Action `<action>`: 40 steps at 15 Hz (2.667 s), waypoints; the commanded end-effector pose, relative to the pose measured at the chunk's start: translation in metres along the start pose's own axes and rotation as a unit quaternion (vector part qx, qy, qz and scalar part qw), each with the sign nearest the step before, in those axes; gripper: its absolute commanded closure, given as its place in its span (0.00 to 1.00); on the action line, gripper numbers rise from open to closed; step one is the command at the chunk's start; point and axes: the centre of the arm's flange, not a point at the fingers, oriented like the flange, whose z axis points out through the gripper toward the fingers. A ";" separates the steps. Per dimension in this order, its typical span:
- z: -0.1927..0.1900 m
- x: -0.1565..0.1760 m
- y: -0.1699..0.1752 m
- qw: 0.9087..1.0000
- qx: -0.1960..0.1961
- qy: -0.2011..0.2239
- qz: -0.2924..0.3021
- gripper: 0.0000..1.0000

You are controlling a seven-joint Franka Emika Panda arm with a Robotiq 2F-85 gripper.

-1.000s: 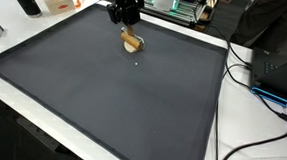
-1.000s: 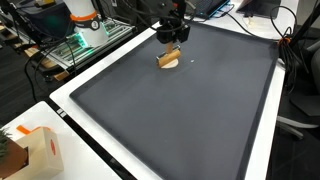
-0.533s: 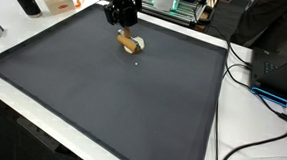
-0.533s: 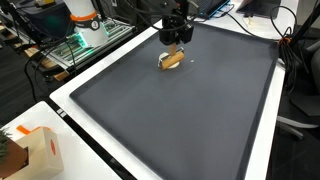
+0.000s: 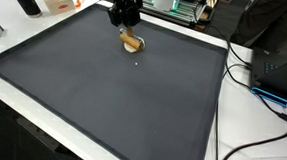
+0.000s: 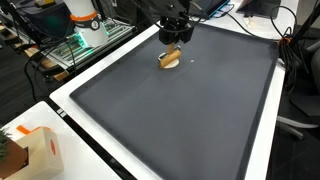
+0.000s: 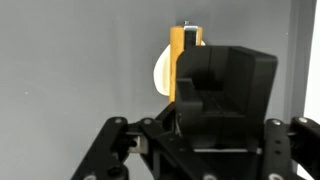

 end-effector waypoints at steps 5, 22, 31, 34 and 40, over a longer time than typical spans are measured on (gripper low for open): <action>0.024 0.001 -0.001 0.997 0.076 -0.014 -0.024 0.81; -0.088 -0.040 -0.023 0.964 0.110 0.019 0.240 0.81; -0.140 -0.048 -0.027 0.913 0.065 0.024 0.401 0.81; -0.140 -0.047 -0.027 0.912 0.064 0.023 0.405 0.56; -0.109 -0.025 -0.010 0.843 0.010 0.002 0.537 0.81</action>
